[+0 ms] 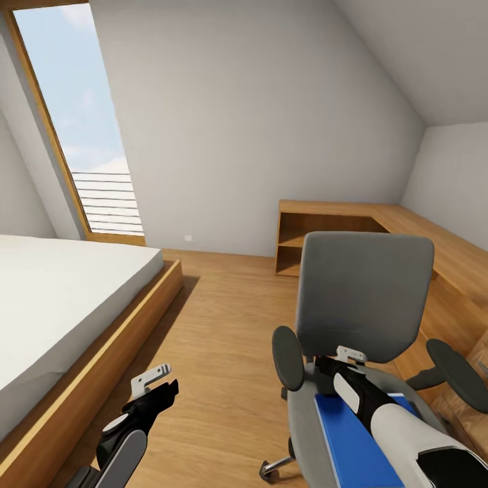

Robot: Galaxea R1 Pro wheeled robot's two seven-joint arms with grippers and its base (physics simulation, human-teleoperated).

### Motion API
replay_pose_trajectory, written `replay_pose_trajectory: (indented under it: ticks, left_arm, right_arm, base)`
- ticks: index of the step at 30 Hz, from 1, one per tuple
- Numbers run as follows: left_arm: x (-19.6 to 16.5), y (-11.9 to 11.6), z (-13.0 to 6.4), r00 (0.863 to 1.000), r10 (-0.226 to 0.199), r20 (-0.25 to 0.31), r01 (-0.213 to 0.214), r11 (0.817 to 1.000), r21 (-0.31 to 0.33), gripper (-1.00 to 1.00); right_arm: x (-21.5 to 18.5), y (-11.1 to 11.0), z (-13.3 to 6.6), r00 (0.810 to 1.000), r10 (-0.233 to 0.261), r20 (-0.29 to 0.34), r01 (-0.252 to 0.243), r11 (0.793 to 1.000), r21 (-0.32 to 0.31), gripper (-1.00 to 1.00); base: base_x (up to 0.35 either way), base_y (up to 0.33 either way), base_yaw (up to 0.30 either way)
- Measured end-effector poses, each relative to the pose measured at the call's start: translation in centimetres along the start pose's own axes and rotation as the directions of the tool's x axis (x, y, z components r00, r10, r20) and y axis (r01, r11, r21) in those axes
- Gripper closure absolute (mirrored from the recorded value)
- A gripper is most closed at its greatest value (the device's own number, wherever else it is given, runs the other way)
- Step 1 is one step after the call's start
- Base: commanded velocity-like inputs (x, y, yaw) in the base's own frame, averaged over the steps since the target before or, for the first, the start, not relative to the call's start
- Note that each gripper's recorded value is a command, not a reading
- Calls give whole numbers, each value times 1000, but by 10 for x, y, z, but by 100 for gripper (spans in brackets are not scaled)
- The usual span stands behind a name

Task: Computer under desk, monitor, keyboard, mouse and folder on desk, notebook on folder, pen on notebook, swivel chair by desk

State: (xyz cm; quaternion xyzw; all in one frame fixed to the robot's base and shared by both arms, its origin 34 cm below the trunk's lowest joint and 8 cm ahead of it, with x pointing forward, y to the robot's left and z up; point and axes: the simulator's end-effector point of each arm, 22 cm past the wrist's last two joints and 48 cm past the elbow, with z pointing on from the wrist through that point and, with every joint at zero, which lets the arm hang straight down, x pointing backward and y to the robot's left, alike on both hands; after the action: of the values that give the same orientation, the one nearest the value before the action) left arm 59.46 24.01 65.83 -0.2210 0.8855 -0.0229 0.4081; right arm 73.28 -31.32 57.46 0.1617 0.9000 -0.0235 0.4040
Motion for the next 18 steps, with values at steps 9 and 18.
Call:
replay_pose_trajectory:
  ticks: [9, 18]
  left_arm:
    - [0, 0, 0, 1000, 0, 0, 0, 1000, 0, -100]
    - [0, 0, 0, 1000, 1, -1, -1, 1000, 0, -100]
  right_arm:
    - [3, -2, 0, 1000, 1, -10, -1, 1000, 8, -100]
    - [17, -4, 0, 997, -7, -73, 8, 1000, 12, -100]
  base:
    - [0, 0, 0]
    - [0, 0, 0]
